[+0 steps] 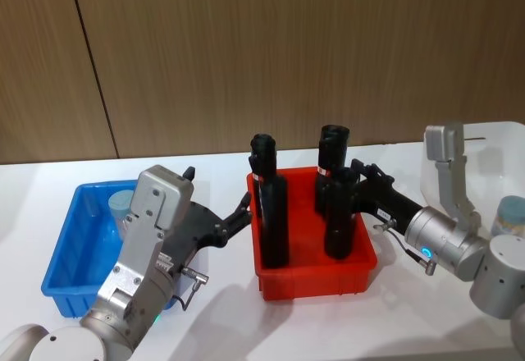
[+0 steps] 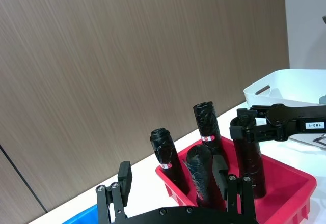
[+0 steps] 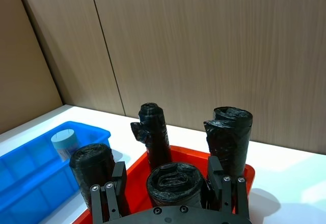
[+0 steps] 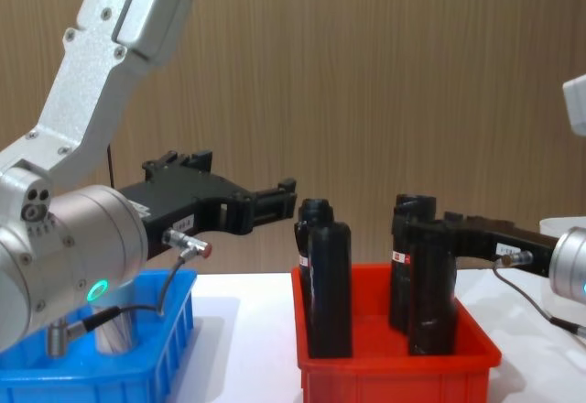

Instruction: Pick the cotton swabs from the blue box and place them into the white box.

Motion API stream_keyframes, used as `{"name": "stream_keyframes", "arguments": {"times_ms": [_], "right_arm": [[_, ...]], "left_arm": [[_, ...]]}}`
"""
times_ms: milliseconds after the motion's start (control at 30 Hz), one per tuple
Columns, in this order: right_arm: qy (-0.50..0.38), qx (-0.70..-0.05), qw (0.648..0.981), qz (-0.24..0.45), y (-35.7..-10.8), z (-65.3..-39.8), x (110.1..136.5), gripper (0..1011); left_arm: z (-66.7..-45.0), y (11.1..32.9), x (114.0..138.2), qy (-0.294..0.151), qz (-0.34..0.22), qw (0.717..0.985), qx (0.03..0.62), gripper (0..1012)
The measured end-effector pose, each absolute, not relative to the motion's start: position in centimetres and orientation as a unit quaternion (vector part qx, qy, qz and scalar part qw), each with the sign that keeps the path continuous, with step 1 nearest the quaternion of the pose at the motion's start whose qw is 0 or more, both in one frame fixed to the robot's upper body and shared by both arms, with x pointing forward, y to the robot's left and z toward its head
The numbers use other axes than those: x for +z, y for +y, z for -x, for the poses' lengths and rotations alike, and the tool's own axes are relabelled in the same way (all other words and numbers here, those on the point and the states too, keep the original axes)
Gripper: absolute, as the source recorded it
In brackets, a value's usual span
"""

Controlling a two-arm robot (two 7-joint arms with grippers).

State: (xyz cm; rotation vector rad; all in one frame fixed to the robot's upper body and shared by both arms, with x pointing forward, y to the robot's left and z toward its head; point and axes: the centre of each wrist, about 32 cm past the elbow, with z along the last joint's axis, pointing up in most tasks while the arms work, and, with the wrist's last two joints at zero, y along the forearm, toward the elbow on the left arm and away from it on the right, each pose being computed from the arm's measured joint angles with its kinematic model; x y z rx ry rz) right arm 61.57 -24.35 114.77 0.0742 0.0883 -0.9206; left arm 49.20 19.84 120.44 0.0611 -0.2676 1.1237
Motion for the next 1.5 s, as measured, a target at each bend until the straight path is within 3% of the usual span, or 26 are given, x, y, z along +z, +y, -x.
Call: {"name": "stream_keyframes", "arguments": {"times_ms": [200, 667, 1133, 1500], "right_arm": [[0.042, -0.438, 0.897, -0.031, -24.2, -62.0, 114.6, 957], [0.033, -0.433, 0.901, -0.011, -23.7, -62.8, 114.2, 578], [0.012, -0.432, 0.902, -0.014, -23.6, -62.5, 115.2, 476], [-0.030, -0.445, 0.894, -0.043, -23.9, -61.2, 119.1, 425]], "left_arm": [[-49.2, 19.8, 120.4, -0.126, -0.029, 0.837, 0.531, 1004], [-49.2, 19.8, 120.4, -0.126, -0.029, 0.837, 0.531, 1004], [-49.2, 19.8, 120.4, -0.126, -0.029, 0.837, 0.531, 1004], [-49.2, 19.8, 120.4, -0.126, -0.029, 0.837, 0.531, 1004]]}}
